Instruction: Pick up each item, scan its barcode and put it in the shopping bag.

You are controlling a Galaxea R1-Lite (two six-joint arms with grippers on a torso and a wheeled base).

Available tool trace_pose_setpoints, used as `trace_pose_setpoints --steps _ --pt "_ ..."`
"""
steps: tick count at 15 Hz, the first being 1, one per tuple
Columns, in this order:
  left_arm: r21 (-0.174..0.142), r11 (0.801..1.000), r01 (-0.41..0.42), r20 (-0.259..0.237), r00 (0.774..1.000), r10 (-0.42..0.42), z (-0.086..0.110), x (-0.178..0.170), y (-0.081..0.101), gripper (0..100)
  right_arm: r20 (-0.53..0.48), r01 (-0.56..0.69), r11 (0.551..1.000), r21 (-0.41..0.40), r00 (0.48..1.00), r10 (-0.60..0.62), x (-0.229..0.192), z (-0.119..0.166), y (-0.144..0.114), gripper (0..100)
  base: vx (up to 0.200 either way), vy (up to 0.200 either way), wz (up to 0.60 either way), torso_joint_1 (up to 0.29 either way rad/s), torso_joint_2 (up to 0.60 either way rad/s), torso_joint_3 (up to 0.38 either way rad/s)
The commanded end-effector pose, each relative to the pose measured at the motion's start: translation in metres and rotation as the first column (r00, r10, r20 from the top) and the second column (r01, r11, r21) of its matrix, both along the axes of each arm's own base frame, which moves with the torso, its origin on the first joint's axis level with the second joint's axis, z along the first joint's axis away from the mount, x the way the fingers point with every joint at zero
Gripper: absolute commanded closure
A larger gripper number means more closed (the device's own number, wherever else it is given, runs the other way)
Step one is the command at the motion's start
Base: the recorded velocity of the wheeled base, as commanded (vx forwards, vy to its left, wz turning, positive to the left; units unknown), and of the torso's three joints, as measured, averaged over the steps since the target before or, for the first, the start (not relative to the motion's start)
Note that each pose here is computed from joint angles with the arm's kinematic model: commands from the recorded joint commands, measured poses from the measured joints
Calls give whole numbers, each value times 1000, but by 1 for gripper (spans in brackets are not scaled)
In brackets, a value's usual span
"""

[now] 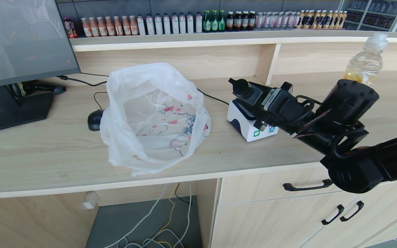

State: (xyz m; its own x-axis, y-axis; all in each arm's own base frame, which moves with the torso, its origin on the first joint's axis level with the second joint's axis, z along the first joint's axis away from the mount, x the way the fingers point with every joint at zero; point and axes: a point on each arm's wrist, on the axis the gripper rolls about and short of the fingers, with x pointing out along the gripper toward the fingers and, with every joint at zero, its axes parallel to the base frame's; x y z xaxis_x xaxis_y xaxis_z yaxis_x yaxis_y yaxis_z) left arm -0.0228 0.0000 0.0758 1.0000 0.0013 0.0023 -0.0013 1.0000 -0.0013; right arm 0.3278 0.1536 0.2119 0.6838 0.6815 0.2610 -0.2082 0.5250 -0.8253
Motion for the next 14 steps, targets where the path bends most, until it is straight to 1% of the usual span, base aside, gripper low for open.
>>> trace_pose_setpoints --steps 1,10,14 --pt "0 1000 0 1 1000 0 0 0 0 0 -8 -1 1000 -3 1000 1 1 -2 1 100 0 0 0 0 0 0" --pt "0 1000 0 1 1000 0 0 0 0 0 -8 -3 1000 -1 1000 3 0 -2 2 100 0 0 0 0 0 0" --pt "0 1000 0 1 1000 0 0 0 0 0 -5 -23 1000 4 1000 23 -3 0 9 100 0 0 0 0 0 0"
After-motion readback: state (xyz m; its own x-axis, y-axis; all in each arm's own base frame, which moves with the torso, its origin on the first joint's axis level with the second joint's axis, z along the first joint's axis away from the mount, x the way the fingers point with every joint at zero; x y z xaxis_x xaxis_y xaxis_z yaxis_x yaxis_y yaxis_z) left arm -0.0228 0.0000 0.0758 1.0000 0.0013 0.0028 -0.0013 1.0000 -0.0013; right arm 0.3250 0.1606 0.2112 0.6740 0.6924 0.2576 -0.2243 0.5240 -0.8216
